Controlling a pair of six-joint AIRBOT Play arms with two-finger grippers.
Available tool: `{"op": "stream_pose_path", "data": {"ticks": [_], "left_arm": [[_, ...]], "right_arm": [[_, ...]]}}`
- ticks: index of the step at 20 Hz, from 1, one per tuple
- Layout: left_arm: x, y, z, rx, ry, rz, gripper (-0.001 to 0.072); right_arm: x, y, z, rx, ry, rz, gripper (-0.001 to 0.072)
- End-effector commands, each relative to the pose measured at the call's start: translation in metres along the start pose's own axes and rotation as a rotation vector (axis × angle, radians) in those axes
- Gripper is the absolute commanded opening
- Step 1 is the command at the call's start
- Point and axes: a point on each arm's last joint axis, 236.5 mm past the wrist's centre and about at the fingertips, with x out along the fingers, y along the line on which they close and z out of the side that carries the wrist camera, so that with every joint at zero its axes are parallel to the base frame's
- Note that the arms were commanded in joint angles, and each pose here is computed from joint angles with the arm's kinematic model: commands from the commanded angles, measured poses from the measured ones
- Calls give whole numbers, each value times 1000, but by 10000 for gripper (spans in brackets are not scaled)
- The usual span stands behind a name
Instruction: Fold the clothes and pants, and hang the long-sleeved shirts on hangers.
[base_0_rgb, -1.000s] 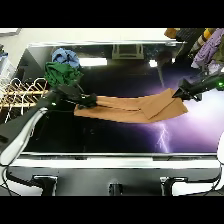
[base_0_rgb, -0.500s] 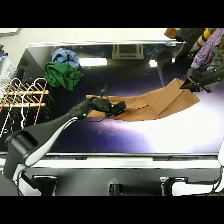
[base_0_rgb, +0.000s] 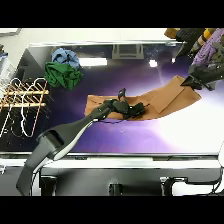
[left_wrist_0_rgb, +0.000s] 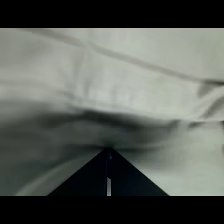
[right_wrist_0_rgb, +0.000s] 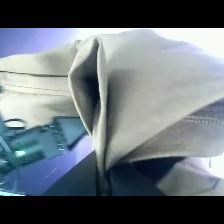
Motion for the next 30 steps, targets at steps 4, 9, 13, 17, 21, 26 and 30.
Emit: {"op": "stream_pose_path", "data": {"ticks": [4,9,13,17,21,26,30], "left_arm": [[36,-12,-38,-53,91,-22,13],[-16,-4,-15,42,167,31,12],[-131,-7,67,245,34,104,12],[-286,7,139,292,-162,204,12],[-421,19,168,289,-342,236,14],[-522,41,175,222,-498,268,14],[-540,63,180,173,-517,290,15]], "right_arm": [[-7,12,2,-25,-27,33,30],[-8,24,6,-43,-47,82,30],[-1,61,-4,-89,-12,173,30],[30,131,-23,-141,20,203,30],[69,192,-40,-195,4,191,30],[148,242,-79,-251,104,210,30],[201,265,-96,-239,131,221,30]]}}
